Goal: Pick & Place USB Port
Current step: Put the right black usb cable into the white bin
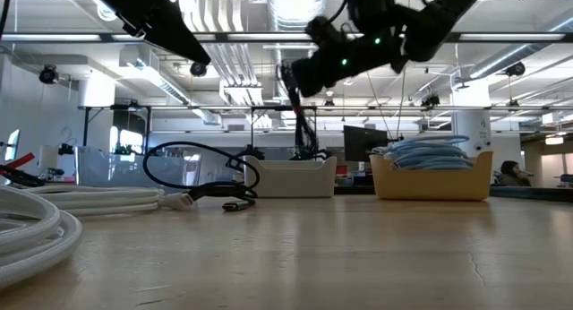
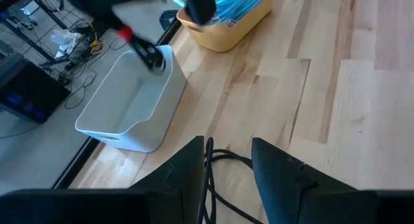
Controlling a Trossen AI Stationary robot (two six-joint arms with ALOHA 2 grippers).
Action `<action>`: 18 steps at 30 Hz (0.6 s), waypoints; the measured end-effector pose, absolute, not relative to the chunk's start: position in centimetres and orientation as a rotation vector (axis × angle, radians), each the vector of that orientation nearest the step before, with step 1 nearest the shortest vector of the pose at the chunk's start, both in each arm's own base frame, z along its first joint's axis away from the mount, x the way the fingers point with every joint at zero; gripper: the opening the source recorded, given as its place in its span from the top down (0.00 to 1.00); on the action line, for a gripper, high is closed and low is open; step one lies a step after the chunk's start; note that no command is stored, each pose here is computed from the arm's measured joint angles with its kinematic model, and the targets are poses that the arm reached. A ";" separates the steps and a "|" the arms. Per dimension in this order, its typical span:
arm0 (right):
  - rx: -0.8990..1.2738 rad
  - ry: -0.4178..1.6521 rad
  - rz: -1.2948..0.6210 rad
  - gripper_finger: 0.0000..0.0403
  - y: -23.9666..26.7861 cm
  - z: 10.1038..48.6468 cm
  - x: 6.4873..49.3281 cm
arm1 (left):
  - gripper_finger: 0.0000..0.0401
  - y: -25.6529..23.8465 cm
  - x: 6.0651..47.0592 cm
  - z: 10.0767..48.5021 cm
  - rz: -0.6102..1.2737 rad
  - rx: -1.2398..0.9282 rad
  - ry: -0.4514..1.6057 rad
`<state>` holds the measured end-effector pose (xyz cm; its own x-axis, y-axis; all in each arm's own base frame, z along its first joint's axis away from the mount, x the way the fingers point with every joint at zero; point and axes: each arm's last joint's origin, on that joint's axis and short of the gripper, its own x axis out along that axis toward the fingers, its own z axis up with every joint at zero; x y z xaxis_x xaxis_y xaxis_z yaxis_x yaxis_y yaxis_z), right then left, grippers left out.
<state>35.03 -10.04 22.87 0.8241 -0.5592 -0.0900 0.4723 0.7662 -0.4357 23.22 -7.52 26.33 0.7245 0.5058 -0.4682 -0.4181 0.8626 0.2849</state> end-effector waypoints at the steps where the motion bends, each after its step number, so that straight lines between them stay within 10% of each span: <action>1: -0.431 0.249 -0.558 0.97 -10.1 22.2 35.5 | 0.67 -7.5 23.2 26.3 0.512 0.164 0.564; 18: -0.453 0.339 -0.813 0.97 -12.0 21.7 38.9 | 0.67 -7.5 23.2 26.3 0.510 0.165 0.569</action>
